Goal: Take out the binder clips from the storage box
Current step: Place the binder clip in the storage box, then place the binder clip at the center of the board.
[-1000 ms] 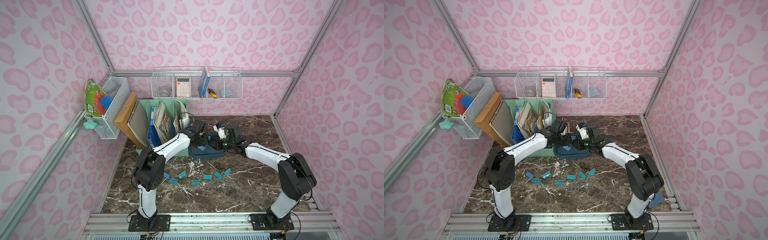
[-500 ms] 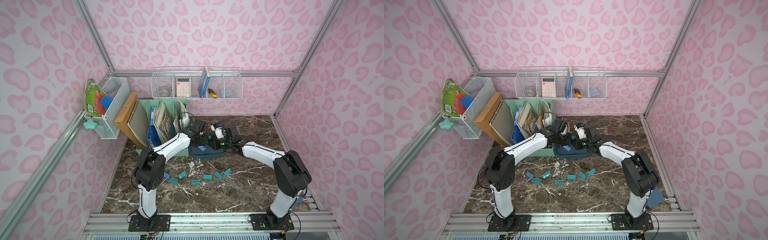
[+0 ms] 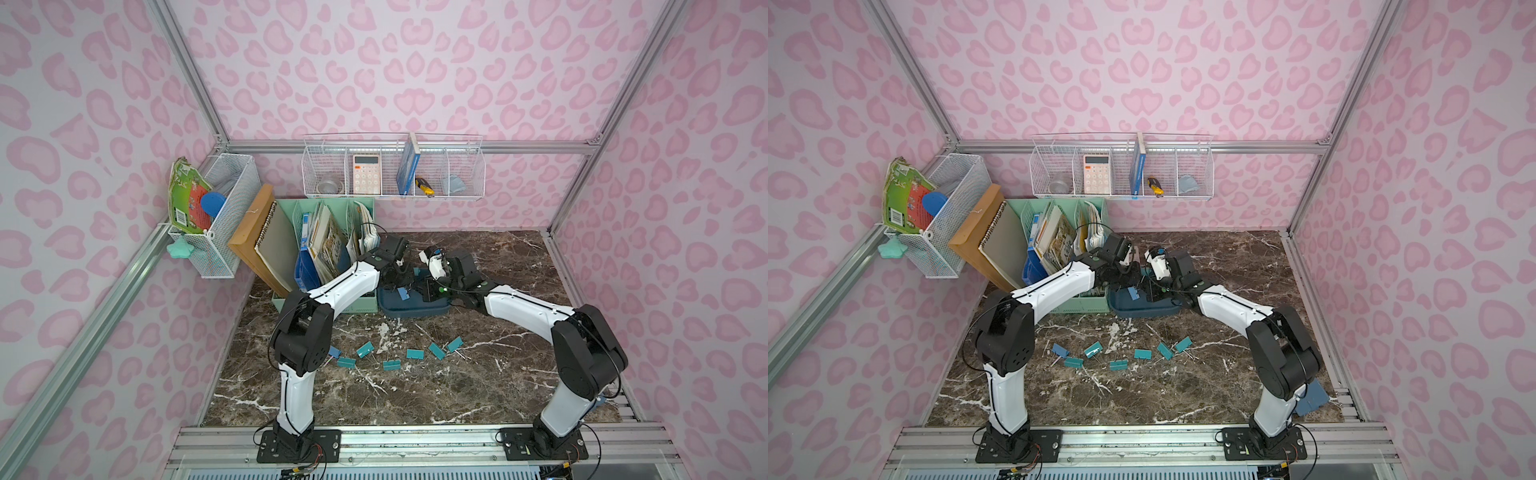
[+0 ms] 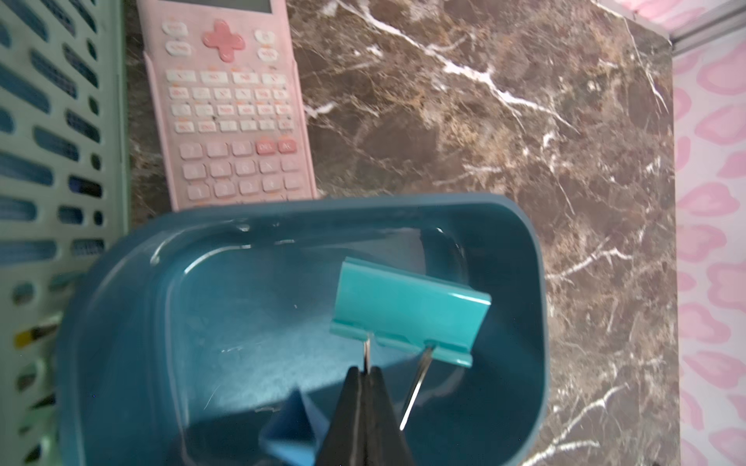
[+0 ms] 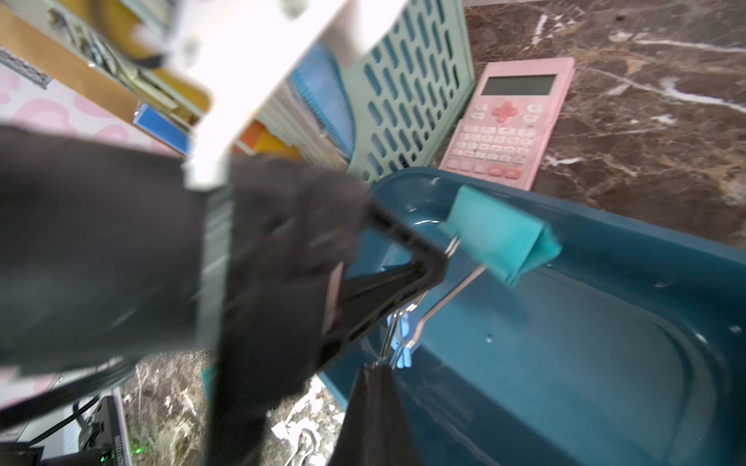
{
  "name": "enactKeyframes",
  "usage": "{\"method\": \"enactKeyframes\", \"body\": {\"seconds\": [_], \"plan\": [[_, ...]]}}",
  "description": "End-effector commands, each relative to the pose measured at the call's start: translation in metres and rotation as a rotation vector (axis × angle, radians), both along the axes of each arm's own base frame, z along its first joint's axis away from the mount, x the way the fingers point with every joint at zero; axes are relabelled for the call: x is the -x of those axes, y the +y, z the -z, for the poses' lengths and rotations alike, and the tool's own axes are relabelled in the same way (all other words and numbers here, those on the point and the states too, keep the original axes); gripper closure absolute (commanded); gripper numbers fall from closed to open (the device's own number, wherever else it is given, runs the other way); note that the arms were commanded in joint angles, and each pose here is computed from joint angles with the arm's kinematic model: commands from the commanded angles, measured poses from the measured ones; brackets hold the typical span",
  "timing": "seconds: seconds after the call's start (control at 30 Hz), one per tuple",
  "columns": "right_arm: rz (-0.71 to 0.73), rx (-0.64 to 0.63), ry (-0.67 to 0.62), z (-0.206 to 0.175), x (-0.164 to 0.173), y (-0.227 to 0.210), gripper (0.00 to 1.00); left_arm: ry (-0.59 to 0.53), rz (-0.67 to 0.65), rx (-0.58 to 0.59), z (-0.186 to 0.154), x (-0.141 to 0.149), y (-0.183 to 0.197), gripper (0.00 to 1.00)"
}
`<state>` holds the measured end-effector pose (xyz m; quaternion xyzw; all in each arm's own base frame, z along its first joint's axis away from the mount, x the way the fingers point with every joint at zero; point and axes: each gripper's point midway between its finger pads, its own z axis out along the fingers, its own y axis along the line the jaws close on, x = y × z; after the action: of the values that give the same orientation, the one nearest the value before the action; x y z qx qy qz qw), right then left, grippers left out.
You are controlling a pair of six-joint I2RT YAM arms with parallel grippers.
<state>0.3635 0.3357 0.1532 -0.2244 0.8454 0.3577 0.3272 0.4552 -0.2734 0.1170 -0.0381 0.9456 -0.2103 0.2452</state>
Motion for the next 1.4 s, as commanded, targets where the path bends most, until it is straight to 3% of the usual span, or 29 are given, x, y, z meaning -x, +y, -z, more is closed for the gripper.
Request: {"method": "enactKeyframes", "body": {"seconds": [0.0,0.2,0.23,0.27,0.37,0.47,0.8,1.03,1.37], "plan": [[0.006,0.009,-0.003,0.003,0.003,0.0,1.0,0.017,-0.017,0.04,-0.003,-0.004,-0.001,1.0],[0.052,0.038,0.018,0.02,-0.005,-0.01,1.0,-0.001,-0.027,0.088,-0.021,-0.004,0.0,1.0],[0.069,0.041,0.021,0.022,-0.009,-0.014,0.94,-0.005,-0.028,0.088,-0.023,-0.003,0.001,1.0],[0.082,0.045,0.024,0.023,-0.011,-0.016,0.78,-0.005,-0.029,0.087,-0.024,-0.002,0.002,1.0],[0.102,0.044,0.018,0.019,-0.016,-0.022,0.5,-0.006,-0.023,0.081,-0.027,0.003,0.005,1.0],[0.13,0.046,0.002,0.01,-0.018,-0.031,0.44,0.002,-0.016,0.075,-0.029,0.01,0.008,1.0],[0.325,0.075,-0.024,-0.012,-0.001,-0.102,0.05,0.051,0.023,0.015,-0.029,0.062,0.004,1.0],[0.34,0.081,-0.018,-0.011,0.023,-0.121,0.01,0.098,-0.144,-0.086,-0.015,0.118,0.066,1.0],[0.264,0.063,-0.007,-0.007,0.026,-0.099,0.01,0.169,-0.494,-0.252,-0.007,0.203,0.191,1.0]]}}
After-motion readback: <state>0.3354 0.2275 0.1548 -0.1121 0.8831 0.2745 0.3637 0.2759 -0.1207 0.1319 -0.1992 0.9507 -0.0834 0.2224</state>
